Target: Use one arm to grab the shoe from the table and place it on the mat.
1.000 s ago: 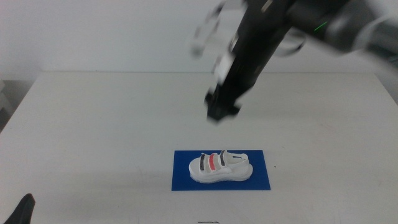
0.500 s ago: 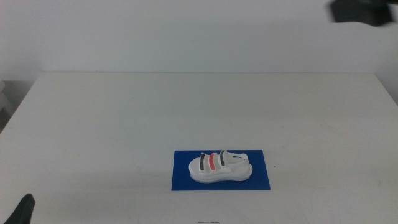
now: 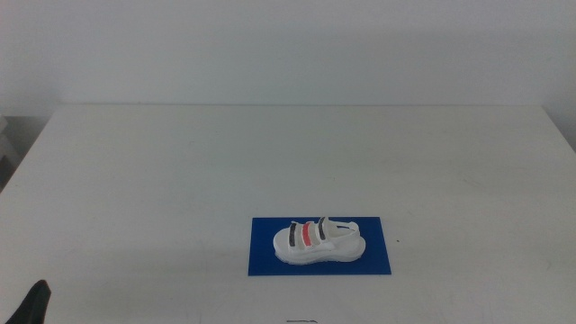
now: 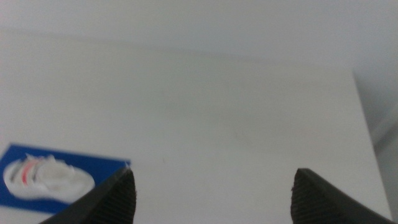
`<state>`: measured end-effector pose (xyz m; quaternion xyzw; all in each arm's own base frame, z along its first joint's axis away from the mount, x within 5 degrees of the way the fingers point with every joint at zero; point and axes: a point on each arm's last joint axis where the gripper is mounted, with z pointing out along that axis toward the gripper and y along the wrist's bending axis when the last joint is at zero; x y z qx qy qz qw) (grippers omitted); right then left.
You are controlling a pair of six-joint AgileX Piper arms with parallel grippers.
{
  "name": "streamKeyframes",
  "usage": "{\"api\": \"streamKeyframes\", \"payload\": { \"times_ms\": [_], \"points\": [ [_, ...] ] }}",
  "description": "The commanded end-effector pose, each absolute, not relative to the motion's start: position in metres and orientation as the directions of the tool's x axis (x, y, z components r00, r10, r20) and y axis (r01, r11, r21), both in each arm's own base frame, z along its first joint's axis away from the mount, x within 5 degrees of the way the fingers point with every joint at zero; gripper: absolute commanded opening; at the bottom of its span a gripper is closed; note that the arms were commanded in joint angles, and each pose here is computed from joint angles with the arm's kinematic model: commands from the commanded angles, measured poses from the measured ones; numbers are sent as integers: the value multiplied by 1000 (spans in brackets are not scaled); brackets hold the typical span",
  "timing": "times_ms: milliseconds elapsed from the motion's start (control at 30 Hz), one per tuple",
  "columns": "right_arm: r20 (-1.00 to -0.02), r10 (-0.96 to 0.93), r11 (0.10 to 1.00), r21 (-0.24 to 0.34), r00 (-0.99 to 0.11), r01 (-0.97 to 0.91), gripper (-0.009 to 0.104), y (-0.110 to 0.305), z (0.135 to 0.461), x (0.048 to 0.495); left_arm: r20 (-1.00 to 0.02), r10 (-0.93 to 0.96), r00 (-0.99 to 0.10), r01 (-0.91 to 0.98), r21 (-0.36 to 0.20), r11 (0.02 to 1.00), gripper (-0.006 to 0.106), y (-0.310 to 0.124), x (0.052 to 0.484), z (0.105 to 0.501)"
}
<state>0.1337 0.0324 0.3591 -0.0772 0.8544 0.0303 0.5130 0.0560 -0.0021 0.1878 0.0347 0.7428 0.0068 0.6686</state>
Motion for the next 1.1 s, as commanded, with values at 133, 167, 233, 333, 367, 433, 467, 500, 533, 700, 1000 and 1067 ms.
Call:
{"api": "streamKeyframes", "payload": {
  "times_ms": [133, 167, 233, 333, 367, 433, 467, 500, 533, 700, 1000, 1067],
  "points": [
    [-910, -122, 983, -54, -397, -178, 63, 30, 348, 128, -999, 34, 0, 40, 34, 999, 94, -2, 55, 198],
    [-910, -134, 981, -66, -392, -181, 63, 29, 348, 126, -999, 34, 0, 40, 34, 999, 94, -2, 55, 198],
    [-921, -143, 979, -78, -363, -189, 63, 26, 348, 118, -999, 34, 0, 40, 34, 999, 94, -2, 55, 198],
    [-957, -143, 974, -91, -251, -207, 63, 19, 349, 95, -999, 34, 0, 40, 34, 999, 94, -2, 55, 198],
    [-969, -143, 971, -98, -200, -218, 63, 17, 348, 87, -999, 34, 0, 40, 34, 999, 94, -2, 55, 198],
    [-981, -157, 962, -127, -109, -243, 63, 15, 341, 74, -999, 34, 0, 40, 34, 999, 94, -2, 55, 198],
    [-984, -169, 955, -149, -60, -257, 64, 15, 336, 68, -999, 34, 0, 40, 34, 999, 94, -2, 55, 198],
    [-984, -177, 949, -164, -23, -269, 64, 15, 331, 64, -999, 34, 0, 40, 34, 999, 94, -2, 55, 198],
    [-984, -177, 942, -174, 17, -286, 66, 15, 325, 59, -999, 34, 0, 40, 34, 999, 94, -2, 55, 198],
    [-993, -62, 929, -92, 96, -359, 76, 22, 299, 53, -999, 34, 0, 40, 34, 999, 94, -2, 55, 198],
    [-970, -144, 929, -200, 195, -312, 79, 21, 280, 57, -999, 34, 0, 40, 34, 999, 94, -2, 55, 198],
    [-964, -127, 932, -196, 232, -306, 79, 20, 275, 53, -999, 34, 0, 40, 34, 999, 94, -2, 55, 198]
  ]
}}
